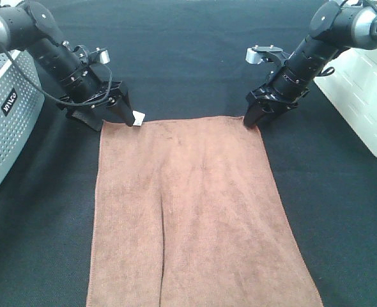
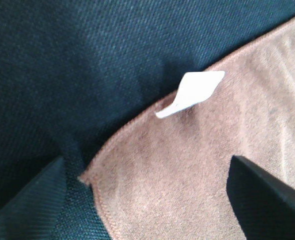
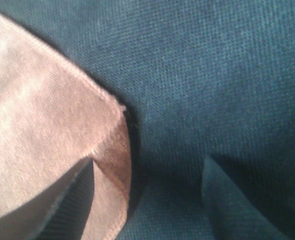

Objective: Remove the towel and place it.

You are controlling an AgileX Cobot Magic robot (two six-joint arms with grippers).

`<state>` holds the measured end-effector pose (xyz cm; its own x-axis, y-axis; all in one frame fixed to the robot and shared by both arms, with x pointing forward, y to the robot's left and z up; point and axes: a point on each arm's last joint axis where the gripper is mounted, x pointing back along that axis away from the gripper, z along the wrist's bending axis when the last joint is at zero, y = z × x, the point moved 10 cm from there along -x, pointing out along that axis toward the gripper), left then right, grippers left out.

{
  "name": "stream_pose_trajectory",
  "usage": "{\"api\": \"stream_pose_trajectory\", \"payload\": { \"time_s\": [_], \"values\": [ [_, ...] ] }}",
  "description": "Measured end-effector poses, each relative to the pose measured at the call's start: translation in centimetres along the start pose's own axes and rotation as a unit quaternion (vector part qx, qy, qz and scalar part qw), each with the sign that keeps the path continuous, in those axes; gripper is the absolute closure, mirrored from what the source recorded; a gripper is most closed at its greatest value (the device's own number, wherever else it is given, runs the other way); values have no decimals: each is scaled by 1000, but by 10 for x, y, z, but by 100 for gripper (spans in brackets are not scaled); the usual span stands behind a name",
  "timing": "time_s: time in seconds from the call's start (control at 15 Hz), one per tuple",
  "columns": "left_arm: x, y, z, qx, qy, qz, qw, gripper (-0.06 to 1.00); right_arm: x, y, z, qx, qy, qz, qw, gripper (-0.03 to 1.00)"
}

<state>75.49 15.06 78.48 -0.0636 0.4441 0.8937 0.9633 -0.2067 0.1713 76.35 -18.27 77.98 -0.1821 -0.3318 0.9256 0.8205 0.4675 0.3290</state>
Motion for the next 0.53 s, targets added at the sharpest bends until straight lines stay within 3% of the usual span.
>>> {"api": "stream_pose_trajectory", "payload": {
  "time_s": [0.53],
  "values": [
    [-1,0,-1,3,-5,1,1000,14,9,10,6,2,9,-22,1000,35]
  ]
}}
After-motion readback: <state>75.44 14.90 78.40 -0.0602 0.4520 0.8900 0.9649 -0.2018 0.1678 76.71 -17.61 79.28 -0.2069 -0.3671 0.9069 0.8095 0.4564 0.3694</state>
